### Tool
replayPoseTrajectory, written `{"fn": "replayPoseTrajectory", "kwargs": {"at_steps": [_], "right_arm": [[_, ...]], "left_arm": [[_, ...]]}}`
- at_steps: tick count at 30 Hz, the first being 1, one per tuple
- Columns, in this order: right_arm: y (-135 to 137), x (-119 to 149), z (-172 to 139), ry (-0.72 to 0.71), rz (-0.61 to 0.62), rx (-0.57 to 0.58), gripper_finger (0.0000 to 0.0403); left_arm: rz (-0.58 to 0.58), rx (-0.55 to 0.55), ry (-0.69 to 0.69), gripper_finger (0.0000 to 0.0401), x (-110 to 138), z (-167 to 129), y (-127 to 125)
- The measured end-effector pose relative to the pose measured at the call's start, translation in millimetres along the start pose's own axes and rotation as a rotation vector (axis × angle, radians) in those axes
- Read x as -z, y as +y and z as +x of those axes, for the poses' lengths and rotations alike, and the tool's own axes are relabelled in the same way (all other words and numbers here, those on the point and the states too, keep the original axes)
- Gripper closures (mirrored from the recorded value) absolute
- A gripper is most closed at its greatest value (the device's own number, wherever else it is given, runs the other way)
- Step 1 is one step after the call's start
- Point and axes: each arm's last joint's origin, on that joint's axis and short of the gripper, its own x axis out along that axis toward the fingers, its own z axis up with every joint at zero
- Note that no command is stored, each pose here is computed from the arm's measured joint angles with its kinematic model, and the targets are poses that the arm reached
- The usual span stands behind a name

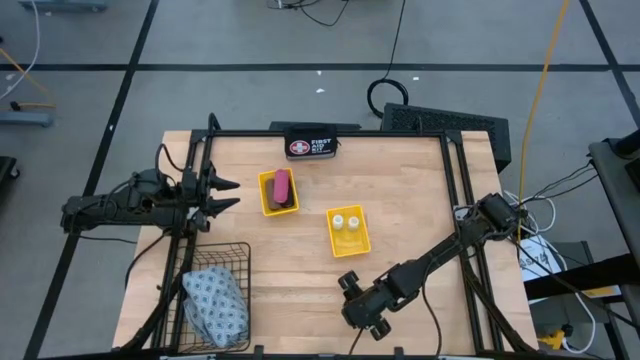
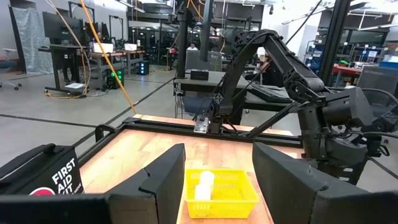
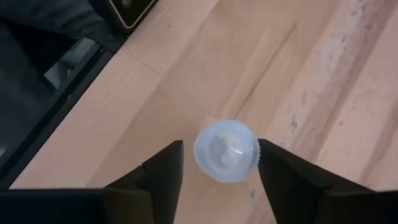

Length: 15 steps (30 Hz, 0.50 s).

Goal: Pick & Place Medicine items
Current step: Put the transparent medicine bottle into the right yellow basket

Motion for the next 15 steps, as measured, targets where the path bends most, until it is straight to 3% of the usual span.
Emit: {"fn": "replayPoseTrajectory", "kwargs": {"at_steps": [9,15], "right_arm": [[-0.6,-0.2,2.3,-0.007,-0.006,0.002,0.0274],[-2.0,-4.1,-3.2,-0.041,-0.004,0.018,0.0276]], "left_arm": [[0.000,0.000,0.000,0.0203,0.0,0.0,0.0],[0.000,0.000,0.000,0.0203,0.0,0.0,0.0]]}}
